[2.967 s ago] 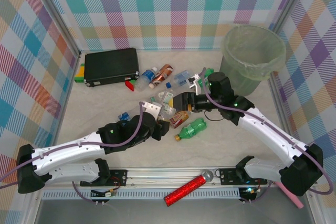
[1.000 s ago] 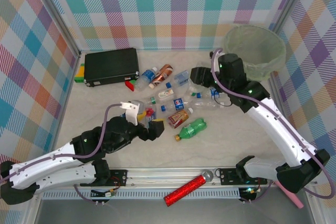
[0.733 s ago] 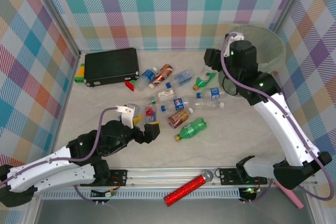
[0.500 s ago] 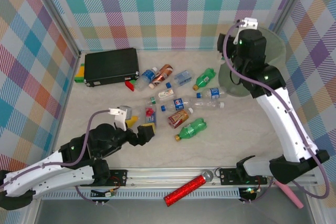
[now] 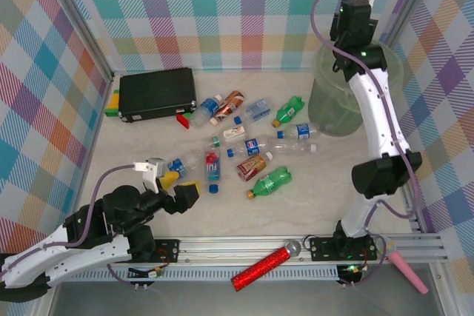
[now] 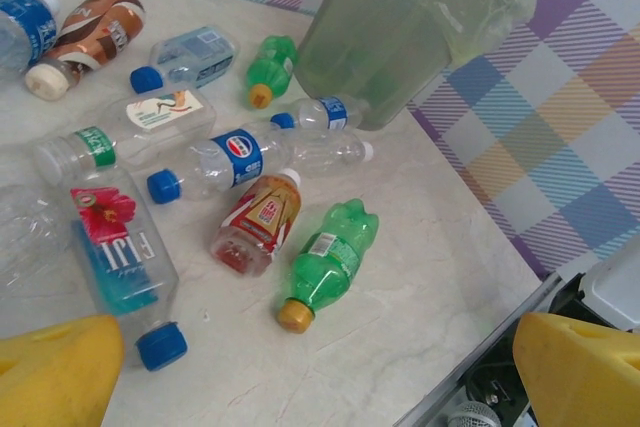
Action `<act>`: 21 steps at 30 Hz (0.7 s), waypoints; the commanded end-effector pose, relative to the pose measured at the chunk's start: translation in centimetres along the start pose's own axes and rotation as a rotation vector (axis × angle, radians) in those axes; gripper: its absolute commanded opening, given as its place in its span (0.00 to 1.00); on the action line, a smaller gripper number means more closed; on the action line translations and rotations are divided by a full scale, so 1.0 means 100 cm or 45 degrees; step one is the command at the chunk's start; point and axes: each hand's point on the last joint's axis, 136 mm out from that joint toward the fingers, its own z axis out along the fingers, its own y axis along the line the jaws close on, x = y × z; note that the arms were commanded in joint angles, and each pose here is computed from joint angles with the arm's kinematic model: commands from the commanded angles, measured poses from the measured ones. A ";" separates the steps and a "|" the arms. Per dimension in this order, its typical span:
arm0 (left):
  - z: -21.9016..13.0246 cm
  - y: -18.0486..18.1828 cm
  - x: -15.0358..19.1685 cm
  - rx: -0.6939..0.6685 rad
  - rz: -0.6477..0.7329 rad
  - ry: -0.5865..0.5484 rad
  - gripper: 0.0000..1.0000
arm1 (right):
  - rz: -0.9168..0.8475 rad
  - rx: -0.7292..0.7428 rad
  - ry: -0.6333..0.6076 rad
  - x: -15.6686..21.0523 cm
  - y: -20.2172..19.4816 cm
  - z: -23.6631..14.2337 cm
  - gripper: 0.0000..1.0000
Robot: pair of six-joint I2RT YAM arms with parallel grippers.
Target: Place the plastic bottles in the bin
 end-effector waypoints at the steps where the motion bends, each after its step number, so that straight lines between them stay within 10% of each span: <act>1: -0.004 0.009 0.007 -0.040 -0.003 0.031 1.00 | -0.068 0.065 0.121 0.025 -0.001 0.014 0.63; 6: -0.008 0.015 0.008 -0.073 -0.011 0.045 1.00 | -0.037 0.008 0.279 0.071 0.015 0.028 0.68; 12: -0.011 0.025 0.004 -0.158 -0.024 0.033 1.00 | -0.036 -0.067 0.363 0.090 0.023 0.023 0.98; 21: 0.004 0.037 0.004 -0.317 -0.064 0.021 1.00 | 0.048 -0.259 0.316 0.055 0.028 -0.036 0.99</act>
